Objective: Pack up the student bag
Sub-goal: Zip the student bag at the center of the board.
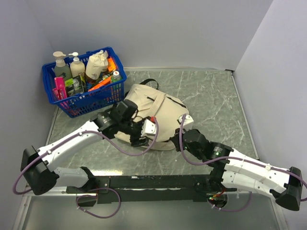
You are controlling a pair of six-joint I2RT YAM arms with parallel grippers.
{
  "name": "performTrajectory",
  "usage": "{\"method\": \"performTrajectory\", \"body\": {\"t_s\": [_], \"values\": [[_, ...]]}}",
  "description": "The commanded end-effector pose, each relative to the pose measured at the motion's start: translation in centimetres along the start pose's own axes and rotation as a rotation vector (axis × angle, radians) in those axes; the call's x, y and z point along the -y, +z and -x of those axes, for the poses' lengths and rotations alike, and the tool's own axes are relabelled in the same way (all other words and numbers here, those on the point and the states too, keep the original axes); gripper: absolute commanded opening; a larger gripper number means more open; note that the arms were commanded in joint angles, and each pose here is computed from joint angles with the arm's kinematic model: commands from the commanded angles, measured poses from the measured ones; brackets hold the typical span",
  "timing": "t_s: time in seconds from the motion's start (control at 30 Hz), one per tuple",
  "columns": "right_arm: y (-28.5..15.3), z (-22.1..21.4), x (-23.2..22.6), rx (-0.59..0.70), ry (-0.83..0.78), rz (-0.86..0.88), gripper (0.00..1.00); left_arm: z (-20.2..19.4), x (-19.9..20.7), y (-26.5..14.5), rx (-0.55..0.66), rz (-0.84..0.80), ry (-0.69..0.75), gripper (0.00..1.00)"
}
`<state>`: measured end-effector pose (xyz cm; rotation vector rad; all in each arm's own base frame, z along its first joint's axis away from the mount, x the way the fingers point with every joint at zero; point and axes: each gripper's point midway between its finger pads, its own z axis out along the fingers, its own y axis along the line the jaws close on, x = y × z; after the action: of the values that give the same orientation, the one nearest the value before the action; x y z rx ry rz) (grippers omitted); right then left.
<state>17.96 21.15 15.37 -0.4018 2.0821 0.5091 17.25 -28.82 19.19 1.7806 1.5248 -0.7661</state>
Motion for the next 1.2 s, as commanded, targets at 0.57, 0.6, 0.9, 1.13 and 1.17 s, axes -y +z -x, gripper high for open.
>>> {"method": "performTrajectory", "body": {"t_s": [0.57, 0.6, 0.9, 1.13, 1.17], "values": [[0.2, 2.0, 0.5, 0.113, 0.126, 0.101, 0.00, 0.6, -3.7, 9.7, 0.087, 0.211, 0.011, 0.47], [0.2, 1.9, 0.6, 0.112, 0.127, 0.100, 0.00, 0.6, -3.0, 10.2, 0.084, 0.192, 0.028, 0.43], [0.5, 2.2, 1.3, 0.112, 0.136, 0.091, 0.00, 1.3, 0.7, 11.0, 0.084, 0.069, 0.053, 0.37], [0.9, 2.1, 1.1, 0.102, 0.141, 0.097, 0.00, 1.7, -0.3, 10.1, 0.090, 0.148, 0.069, 0.42], [0.9, 2.1, 1.1, 0.101, 0.143, 0.098, 0.00, 1.6, -0.1, 10.1, 0.090, 0.139, 0.066, 0.41]]}}
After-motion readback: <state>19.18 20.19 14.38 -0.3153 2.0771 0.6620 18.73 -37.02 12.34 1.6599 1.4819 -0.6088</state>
